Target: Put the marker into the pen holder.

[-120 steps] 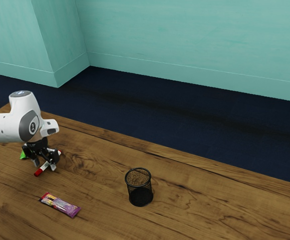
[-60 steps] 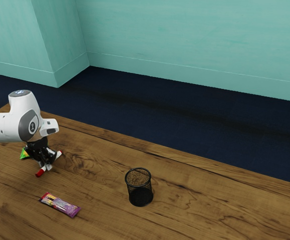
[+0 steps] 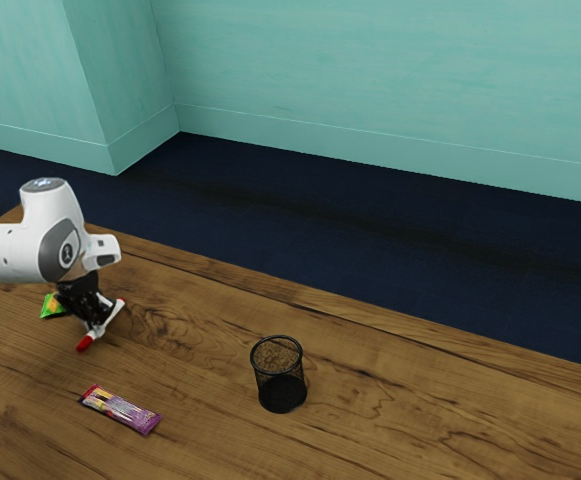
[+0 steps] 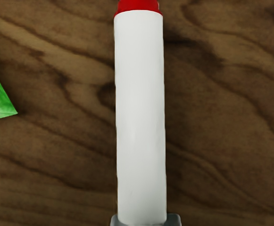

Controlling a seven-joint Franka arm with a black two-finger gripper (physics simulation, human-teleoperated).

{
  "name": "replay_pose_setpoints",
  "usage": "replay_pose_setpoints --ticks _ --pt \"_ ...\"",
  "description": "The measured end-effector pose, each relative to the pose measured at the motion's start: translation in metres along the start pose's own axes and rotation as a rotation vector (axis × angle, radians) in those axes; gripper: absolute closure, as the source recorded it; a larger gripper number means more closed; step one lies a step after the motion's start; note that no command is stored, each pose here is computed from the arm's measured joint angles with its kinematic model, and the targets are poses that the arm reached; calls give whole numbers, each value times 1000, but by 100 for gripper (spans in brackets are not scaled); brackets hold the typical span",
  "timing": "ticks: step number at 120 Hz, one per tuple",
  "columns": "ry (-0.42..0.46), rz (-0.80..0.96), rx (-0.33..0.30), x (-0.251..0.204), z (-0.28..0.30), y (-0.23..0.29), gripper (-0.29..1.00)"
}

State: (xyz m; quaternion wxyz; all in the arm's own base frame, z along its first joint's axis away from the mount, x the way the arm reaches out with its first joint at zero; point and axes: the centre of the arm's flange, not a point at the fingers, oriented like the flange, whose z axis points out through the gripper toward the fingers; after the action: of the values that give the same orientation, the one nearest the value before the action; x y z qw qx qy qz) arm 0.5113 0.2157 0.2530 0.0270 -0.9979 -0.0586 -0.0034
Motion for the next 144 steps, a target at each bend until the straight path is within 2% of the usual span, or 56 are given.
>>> replay_pose_setpoints --ticks 43,80,113,144 --pt "85 82 -2 14 -68 45 79" --pt "58 225 -30 36 -144 127 79" --pt "-30 406 -38 49 -200 239 79" --pt "-206 520 -21 61 -202 342 79"
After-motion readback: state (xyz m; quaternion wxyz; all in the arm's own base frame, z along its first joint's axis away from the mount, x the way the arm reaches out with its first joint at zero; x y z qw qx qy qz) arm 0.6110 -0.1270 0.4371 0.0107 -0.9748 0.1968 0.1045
